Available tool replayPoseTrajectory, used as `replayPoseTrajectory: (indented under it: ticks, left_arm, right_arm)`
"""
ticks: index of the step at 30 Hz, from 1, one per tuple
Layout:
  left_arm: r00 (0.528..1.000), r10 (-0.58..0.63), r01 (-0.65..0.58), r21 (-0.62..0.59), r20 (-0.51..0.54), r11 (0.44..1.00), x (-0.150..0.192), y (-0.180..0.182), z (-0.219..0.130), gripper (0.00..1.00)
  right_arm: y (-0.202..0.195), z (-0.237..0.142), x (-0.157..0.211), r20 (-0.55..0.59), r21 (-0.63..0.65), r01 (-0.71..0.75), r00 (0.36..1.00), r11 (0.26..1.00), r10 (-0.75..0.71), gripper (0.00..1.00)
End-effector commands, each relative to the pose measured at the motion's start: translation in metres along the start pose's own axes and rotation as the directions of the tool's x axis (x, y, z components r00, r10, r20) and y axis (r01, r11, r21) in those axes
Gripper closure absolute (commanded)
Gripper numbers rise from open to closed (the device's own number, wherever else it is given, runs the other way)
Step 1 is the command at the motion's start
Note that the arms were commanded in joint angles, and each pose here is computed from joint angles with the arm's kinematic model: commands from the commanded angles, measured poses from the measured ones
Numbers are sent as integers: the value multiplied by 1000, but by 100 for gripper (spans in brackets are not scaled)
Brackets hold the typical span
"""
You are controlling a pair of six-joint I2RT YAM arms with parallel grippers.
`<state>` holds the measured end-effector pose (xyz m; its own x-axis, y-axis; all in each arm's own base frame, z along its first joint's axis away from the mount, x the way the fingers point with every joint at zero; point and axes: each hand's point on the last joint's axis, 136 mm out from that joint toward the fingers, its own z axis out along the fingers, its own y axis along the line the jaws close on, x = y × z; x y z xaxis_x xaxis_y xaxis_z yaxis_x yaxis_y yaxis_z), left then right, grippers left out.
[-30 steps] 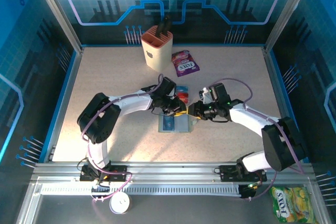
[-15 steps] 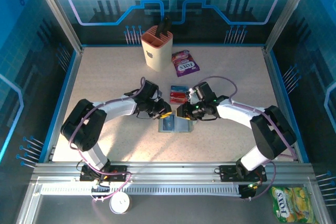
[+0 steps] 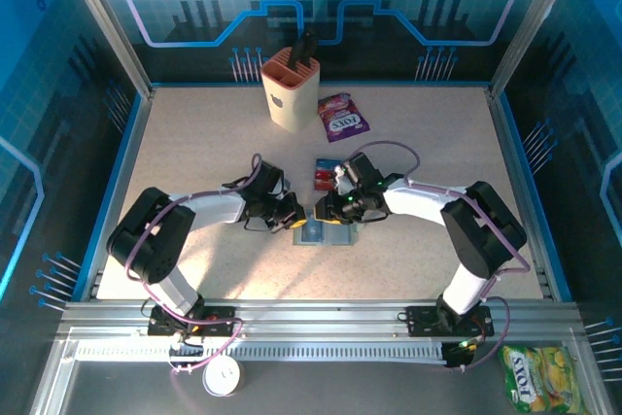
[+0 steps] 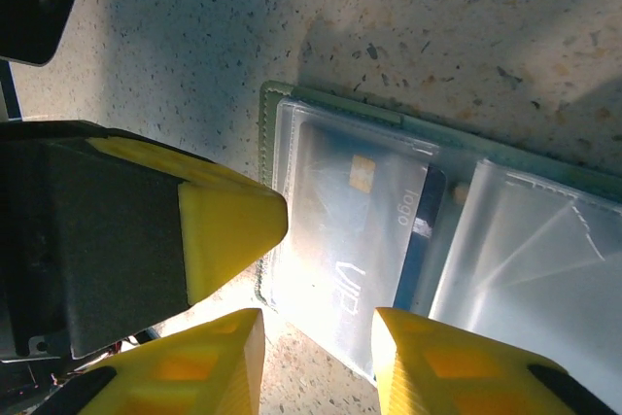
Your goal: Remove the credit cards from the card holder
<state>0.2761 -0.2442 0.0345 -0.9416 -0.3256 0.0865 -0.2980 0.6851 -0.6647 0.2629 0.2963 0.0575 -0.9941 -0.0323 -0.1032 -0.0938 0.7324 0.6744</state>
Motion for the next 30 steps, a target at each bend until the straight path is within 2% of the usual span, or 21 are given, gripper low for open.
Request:
replayPoseTrajectory:
  ticks: [1, 6, 14, 25, 30]
  left_arm:
    - [1000, 28, -28, 9, -6, 1000, 4, 3, -1, 95]
    - [1000, 14, -14, -6, -26, 1000, 9, 14, 3, 100]
    - [1000, 23, -24, -57, -19, 998, 12, 27, 2, 100]
    - [1000, 19, -20, -57, -22, 998, 12, 28, 4, 100]
    - [1000, 16, -17, -50, -24, 999, 12, 27, 4, 100]
  right_arm:
    - [1, 7, 4, -26, 17, -5, 1000, 1000, 5, 65]
    - [0, 15, 7, -46, 20, -7, 999, 1000, 8, 65]
    - [-3, 25, 12, -69, 33, -12, 998, 999, 14, 65]
    - [-14, 33, 18, -94, 57, -31, 995, 998, 37, 66]
    - [-5, 37, 14, -90, 10, -34, 995, 999, 35, 73]
